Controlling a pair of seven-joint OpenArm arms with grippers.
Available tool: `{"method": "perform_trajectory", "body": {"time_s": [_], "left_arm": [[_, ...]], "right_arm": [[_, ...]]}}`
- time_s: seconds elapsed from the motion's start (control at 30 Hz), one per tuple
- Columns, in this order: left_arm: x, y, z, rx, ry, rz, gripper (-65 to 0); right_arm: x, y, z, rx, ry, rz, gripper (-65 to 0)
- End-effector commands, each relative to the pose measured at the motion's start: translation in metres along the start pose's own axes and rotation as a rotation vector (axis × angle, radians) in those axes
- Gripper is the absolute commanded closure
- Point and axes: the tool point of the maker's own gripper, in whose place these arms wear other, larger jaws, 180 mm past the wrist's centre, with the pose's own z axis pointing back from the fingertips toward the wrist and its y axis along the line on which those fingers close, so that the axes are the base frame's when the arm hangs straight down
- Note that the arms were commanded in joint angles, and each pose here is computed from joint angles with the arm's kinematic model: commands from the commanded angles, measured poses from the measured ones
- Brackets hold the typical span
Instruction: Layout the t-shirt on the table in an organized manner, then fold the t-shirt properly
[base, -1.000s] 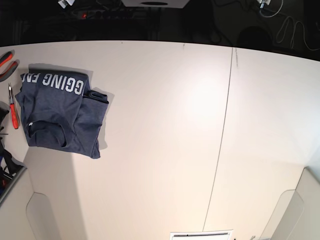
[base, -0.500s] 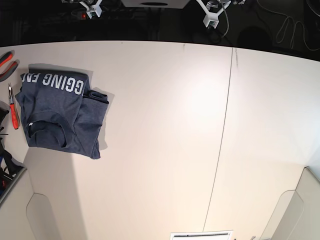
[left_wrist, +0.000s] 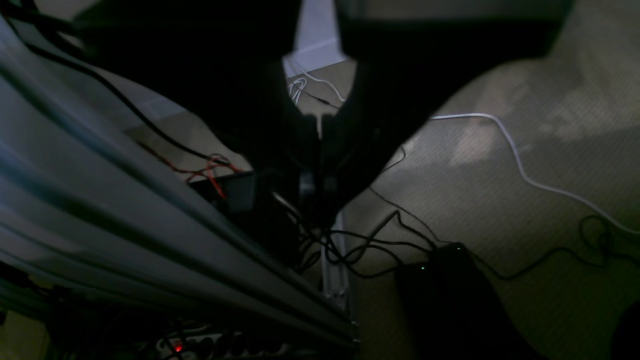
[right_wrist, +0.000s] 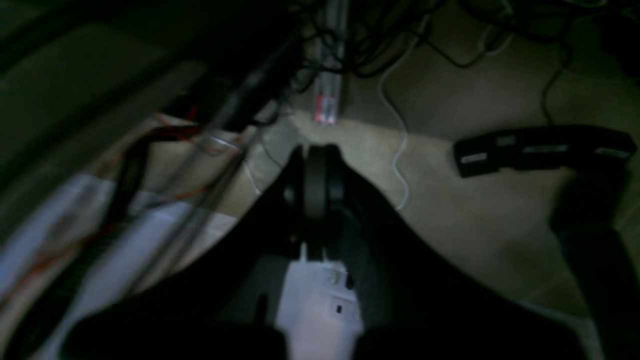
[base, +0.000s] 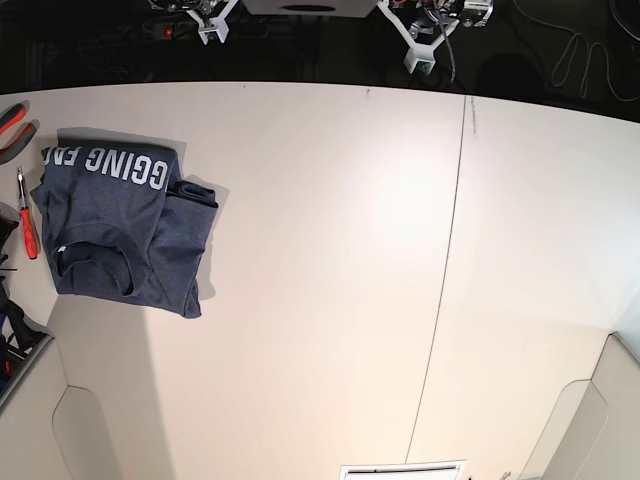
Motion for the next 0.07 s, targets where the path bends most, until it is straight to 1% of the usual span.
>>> {"method": "perform_trajectory", "body": {"time_s": [0.0, 0.03], "left_arm": [[0.0006, -0.0018, 0.0004, -0.008, -0.006, 0.001, 0.0], [0.0009, -0.0034, -0.0001, -0.011, -0.008, 0.003, 0.0]], "right_arm": [[0.0017, 0.0017, 0.0004, 0.008, -0.006, -0.006, 0.0], [0.0019, 0.0014, 0.0005, 0.008, -0.007, -0.009, 0.0]]}}
